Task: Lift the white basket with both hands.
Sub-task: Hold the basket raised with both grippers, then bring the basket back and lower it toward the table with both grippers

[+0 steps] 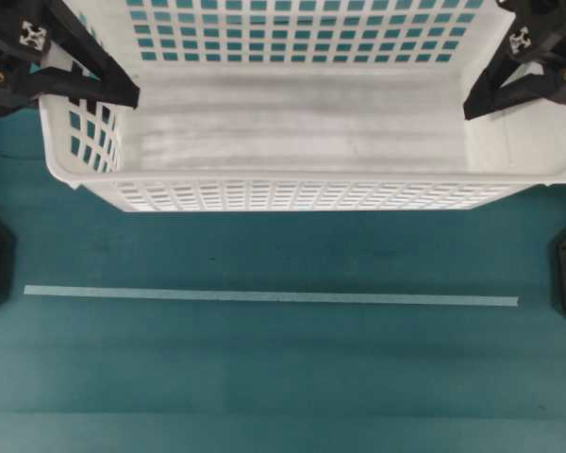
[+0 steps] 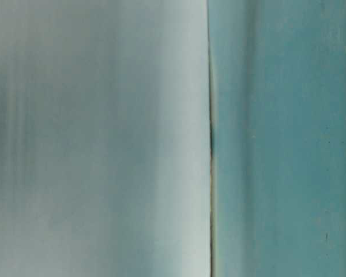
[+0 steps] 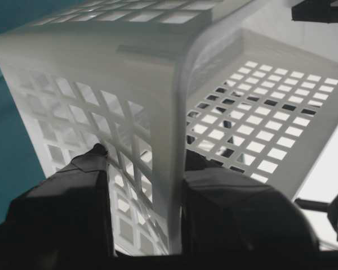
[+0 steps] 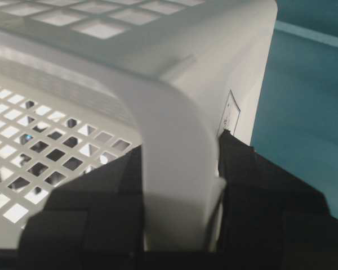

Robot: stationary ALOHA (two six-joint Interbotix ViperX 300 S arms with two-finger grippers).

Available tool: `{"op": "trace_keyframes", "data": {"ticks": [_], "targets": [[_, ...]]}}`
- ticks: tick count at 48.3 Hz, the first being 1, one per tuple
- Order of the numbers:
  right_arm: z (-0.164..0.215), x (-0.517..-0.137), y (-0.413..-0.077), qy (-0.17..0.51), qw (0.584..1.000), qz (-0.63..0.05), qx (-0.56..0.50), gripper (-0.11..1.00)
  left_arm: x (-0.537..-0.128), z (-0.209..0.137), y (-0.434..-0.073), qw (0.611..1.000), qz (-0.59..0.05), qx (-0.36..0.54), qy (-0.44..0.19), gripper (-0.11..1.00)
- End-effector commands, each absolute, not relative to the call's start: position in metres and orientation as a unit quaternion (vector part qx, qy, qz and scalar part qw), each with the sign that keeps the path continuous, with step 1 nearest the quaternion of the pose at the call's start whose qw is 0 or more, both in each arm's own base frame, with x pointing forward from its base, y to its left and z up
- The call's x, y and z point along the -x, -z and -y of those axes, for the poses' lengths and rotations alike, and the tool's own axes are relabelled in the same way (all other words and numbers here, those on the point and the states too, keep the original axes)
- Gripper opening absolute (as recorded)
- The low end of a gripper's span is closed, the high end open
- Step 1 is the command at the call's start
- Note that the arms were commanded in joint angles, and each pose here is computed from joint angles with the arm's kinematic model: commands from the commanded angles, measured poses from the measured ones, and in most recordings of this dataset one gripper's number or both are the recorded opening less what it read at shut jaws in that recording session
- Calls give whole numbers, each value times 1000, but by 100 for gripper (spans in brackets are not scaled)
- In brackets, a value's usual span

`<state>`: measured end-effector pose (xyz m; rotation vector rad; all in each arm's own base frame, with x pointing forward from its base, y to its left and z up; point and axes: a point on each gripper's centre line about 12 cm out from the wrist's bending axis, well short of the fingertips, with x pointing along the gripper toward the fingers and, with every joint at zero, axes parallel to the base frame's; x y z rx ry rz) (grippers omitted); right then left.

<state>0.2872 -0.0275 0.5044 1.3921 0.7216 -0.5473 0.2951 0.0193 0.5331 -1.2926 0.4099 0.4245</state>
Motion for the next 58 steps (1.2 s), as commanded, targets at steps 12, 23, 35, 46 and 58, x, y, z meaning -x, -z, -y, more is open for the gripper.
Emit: {"op": "trace_keyframes", "data": {"ticks": [12, 23, 35, 46, 58], "targets": [[23, -310, -482, 223, 691, -330, -603, 22, -322, -31, -495, 767, -215, 563, -219, 15], [26, -321, -420, 238, 682, -351, -596, 22, -324, -32, -447, 757, -242, 558, -239, 15], [23, -319, -356, 263, 664, -396, -578, 22, -329, -35, -391, 752, -254, 554, -251, 15], [24, -321, -315, 279, 655, -430, -555, 22, -331, -38, -342, 741, -275, 550, -270, 14], [18, -329, -270, 294, 640, -456, -545, 22, -335, -39, -290, 728, -306, 541, -290, 14]]}}
